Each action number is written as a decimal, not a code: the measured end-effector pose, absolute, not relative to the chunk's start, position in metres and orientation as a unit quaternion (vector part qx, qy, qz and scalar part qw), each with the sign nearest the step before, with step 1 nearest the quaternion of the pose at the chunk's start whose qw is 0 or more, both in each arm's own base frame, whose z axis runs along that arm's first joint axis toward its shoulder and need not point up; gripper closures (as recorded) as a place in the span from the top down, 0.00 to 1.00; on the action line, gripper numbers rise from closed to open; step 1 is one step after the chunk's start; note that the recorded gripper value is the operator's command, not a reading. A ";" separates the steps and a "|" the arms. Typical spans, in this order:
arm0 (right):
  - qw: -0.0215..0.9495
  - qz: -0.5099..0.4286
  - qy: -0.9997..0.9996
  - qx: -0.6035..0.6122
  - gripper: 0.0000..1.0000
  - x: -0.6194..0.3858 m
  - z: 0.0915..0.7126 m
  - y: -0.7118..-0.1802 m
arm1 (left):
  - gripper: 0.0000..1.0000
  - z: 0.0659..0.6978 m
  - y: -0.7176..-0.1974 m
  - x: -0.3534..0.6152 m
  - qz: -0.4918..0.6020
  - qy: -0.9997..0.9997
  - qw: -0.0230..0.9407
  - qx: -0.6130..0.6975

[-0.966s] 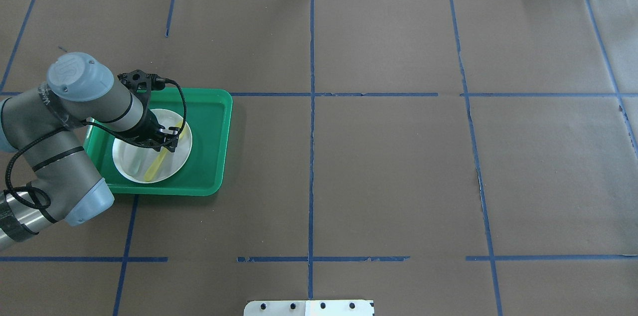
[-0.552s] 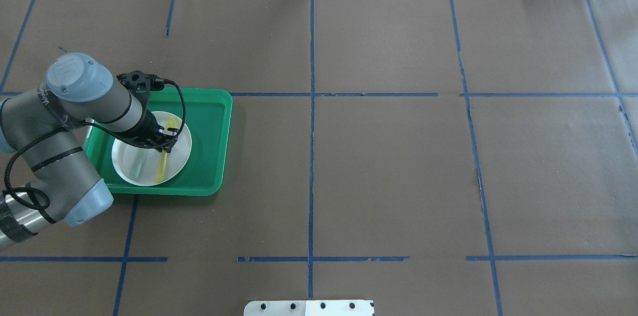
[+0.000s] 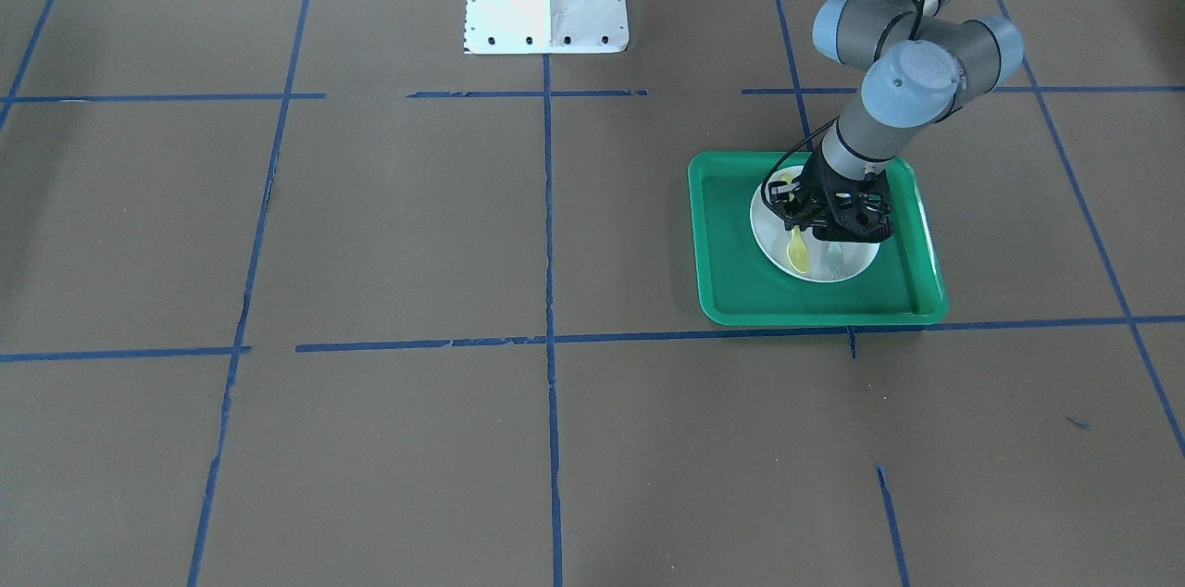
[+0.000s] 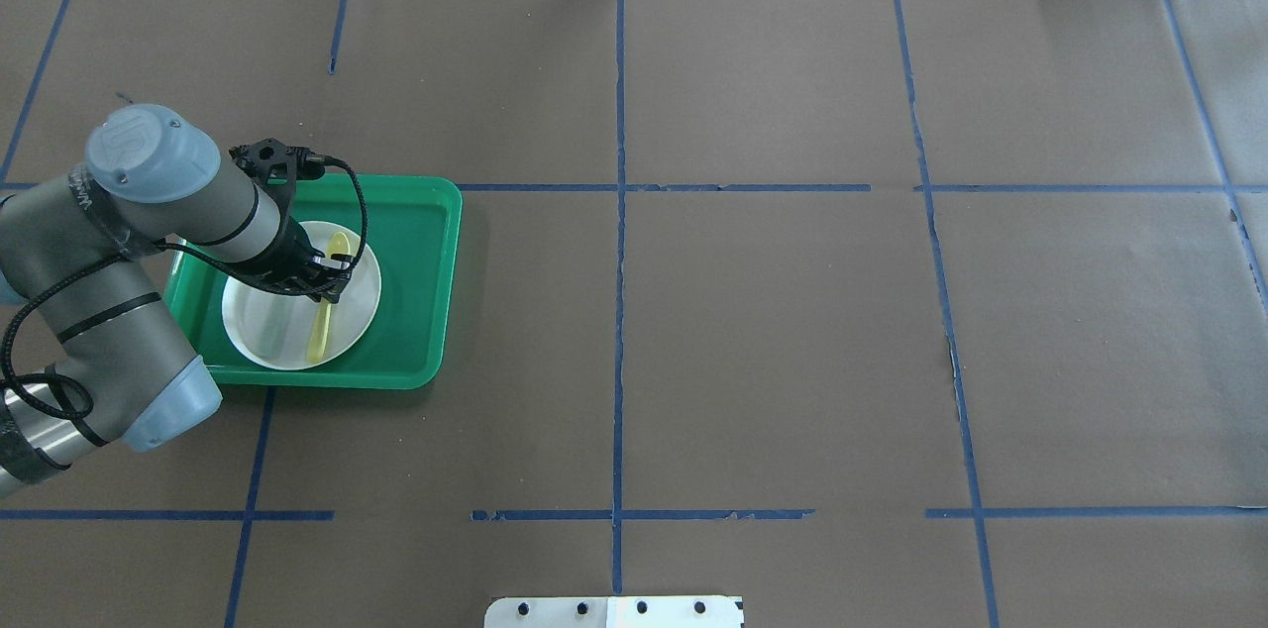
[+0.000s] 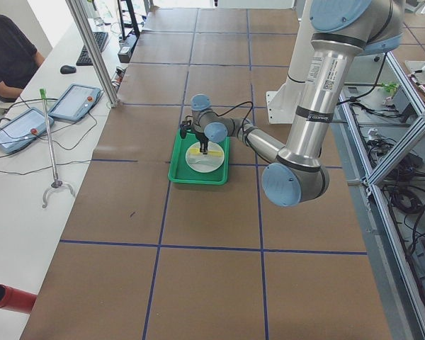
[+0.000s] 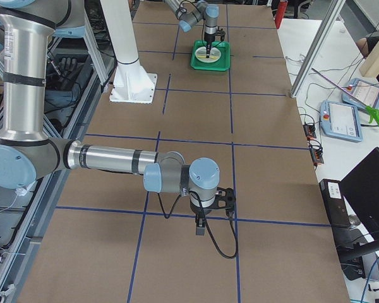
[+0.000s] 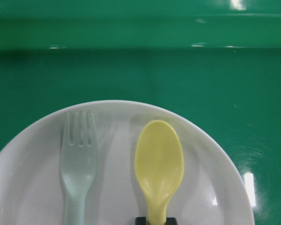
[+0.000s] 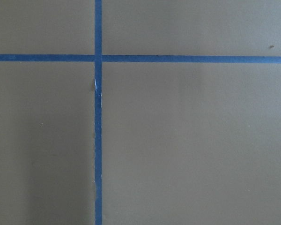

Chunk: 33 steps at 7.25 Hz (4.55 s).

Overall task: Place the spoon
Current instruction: 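Carry the yellow spoon off the plate and lower it onto the tray beside it, then open the left gripper and lift it away from the spoon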

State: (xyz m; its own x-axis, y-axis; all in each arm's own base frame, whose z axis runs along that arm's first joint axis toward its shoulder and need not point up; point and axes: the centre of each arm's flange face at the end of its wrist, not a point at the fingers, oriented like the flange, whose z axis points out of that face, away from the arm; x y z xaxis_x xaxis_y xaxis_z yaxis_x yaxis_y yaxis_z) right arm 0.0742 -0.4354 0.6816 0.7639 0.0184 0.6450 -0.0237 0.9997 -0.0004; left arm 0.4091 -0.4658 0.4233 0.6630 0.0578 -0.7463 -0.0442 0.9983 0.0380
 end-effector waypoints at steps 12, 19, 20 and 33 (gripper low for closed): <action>0.939 0.011 -0.343 0.004 1.00 0.074 0.682 -0.435 | 0.04 0.326 -0.473 0.419 -0.007 0.413 0.911 -0.011; 0.939 0.011 -0.343 0.004 1.00 0.074 0.682 -0.435 | 0.83 0.358 -0.480 0.463 0.001 0.421 0.907 -0.017; 0.939 0.011 -0.343 0.004 1.00 0.074 0.682 -0.435 | 1.00 0.357 -0.479 0.464 0.002 0.421 0.907 -0.017; 0.939 0.011 -0.343 0.004 1.00 0.074 0.682 -0.435 | 1.00 0.260 -0.544 0.171 0.015 0.373 0.914 0.156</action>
